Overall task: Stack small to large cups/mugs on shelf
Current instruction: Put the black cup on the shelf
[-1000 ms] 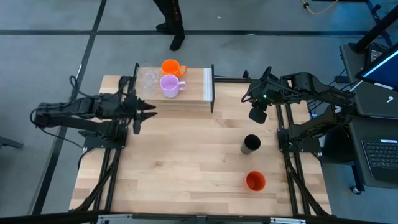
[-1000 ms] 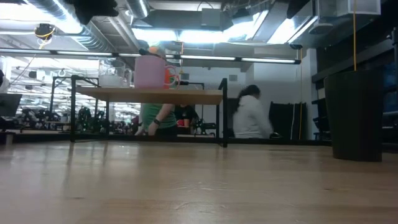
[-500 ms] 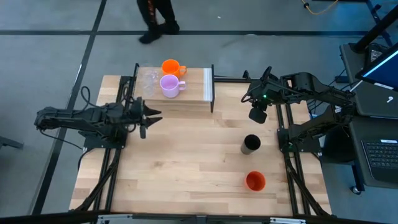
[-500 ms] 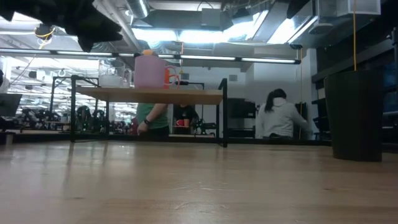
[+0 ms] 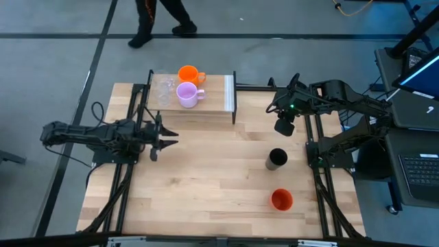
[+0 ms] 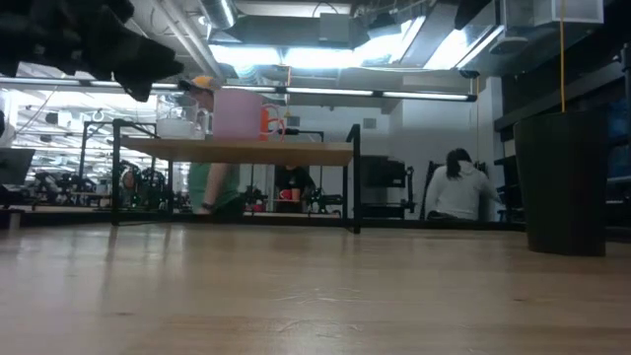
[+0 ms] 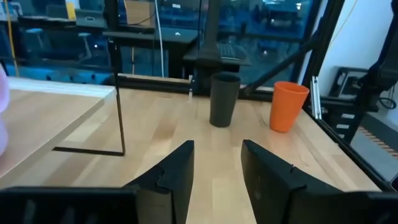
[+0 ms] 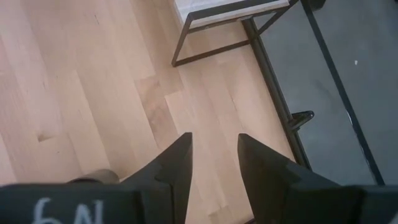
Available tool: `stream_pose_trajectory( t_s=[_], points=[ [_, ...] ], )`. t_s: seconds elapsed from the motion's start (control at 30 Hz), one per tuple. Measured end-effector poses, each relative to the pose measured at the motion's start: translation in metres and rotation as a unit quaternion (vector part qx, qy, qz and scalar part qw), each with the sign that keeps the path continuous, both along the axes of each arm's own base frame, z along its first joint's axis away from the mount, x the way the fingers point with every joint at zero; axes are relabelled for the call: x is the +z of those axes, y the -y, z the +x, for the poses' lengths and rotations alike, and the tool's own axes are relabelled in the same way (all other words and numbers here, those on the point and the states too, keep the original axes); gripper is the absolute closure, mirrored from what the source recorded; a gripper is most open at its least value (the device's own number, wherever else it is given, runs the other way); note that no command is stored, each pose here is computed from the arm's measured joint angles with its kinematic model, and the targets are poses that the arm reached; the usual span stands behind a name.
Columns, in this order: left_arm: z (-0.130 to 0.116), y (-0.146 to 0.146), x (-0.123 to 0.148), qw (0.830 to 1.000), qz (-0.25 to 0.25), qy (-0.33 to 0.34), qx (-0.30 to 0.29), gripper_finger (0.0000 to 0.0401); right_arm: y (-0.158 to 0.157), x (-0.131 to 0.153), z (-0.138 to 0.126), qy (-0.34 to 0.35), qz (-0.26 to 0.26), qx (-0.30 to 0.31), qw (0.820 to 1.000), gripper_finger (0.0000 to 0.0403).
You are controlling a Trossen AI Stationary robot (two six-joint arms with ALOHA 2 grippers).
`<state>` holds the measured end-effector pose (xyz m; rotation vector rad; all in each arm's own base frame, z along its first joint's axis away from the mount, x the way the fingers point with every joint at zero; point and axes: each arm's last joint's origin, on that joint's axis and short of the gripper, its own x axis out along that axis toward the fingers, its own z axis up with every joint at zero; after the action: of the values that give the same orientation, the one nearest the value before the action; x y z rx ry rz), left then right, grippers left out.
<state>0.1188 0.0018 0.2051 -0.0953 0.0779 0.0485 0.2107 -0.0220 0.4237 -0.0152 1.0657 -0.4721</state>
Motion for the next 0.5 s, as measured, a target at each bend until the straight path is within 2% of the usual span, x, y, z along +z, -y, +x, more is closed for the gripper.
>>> stream_pose_trajectory(
  t_s=[0.23,0.5],
  points=[
    [-0.007,0.000,-0.010,1.000,-0.002,0.028,0.006,0.0274,0.000,0.000,0.000,0.000,0.000,0.000,1.000,0.0273],
    [-0.009,-0.001,-0.034,0.998,-0.014,0.055,0.012,0.0273,0.000,0.000,0.000,0.001,0.000,0.000,1.000,0.0273]
  ],
)
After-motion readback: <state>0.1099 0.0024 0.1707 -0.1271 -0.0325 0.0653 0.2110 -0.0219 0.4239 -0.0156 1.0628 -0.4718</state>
